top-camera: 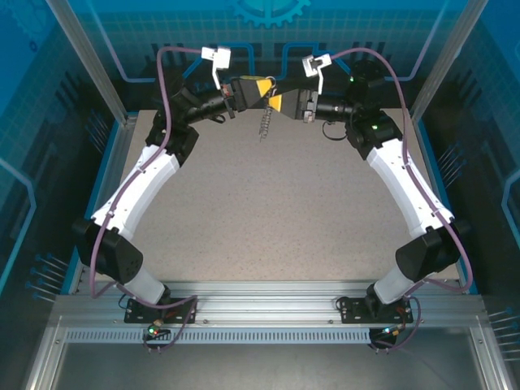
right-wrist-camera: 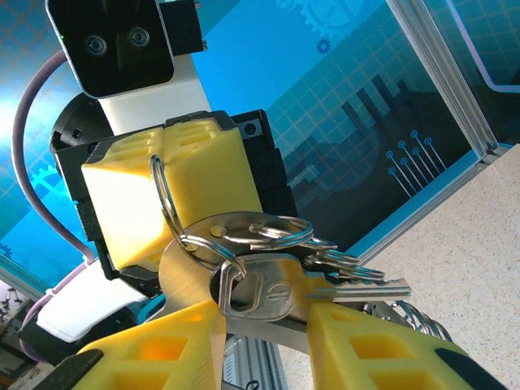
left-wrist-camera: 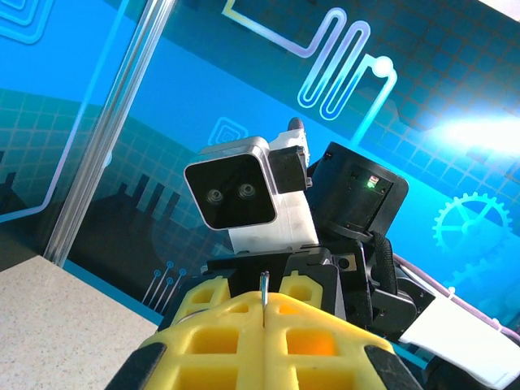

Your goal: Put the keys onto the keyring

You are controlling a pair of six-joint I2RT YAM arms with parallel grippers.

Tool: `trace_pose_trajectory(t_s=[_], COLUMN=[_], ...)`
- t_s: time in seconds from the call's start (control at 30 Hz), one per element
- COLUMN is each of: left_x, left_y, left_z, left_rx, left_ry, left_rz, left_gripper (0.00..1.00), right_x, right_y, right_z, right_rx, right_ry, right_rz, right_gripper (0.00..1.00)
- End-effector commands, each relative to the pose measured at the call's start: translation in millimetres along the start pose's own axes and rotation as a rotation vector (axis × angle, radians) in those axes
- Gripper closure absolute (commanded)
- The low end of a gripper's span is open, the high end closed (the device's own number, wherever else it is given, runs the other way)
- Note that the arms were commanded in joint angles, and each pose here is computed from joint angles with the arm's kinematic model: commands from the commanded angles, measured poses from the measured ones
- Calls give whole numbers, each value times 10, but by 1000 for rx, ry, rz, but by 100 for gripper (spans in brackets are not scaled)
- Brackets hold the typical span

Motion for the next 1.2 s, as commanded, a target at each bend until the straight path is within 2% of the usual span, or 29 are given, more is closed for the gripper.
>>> trace_pose_trajectory(t_s=[0.0,0.17,0.33,0.6,0.63,0.7,0.77,0.97,1.17], left_x=[115,126,130,133,133,131,135,147,147], left_y=[-58,-52,-57,-54,-55,-49,-46,-46,-44], left_z=[-254,-262,-255,-243,-234,-226,-219,-217,-204], left_rx=[-34,-36,-32,-27,-25,-24,-22,-14,-6], left_ry=[63,67,67,69,69,66,66,71,69], left_rz=[-46,-49,-51,-57,-57,-59,-62,-65,-63], left_gripper=[100,100,100,100,100,100,100,100,100], right_x=[-16,-47,-57,-52,-56,-68,-85,-250,-231], right_y=[19,17,13,-20,-31,-57,-85,-254,-496], right_z=[95,110,133,189,188,176,177,178,153], right_rx=[-2,-4,-2,-36,-54,-102,-143,-307,-483], right_ry=[-22,-23,-28,-58,-61,-73,-83,-151,-211], right_rz=[-12,-10,-9,0,3,4,7,30,-65], right_gripper=[72,88,100,100,94,72,62,58,54])
Point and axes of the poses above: each hand's point on the last joint's axis, 136 mm out from that joint toward the fingers, its own y axis out along the fingers, its own z axis along the line the jaws close on, x = y × z, the point moved 3 cm from there along -y, back along the fingers, and after that the axes turned 6 degrees about -y, right-handed, at the moved point
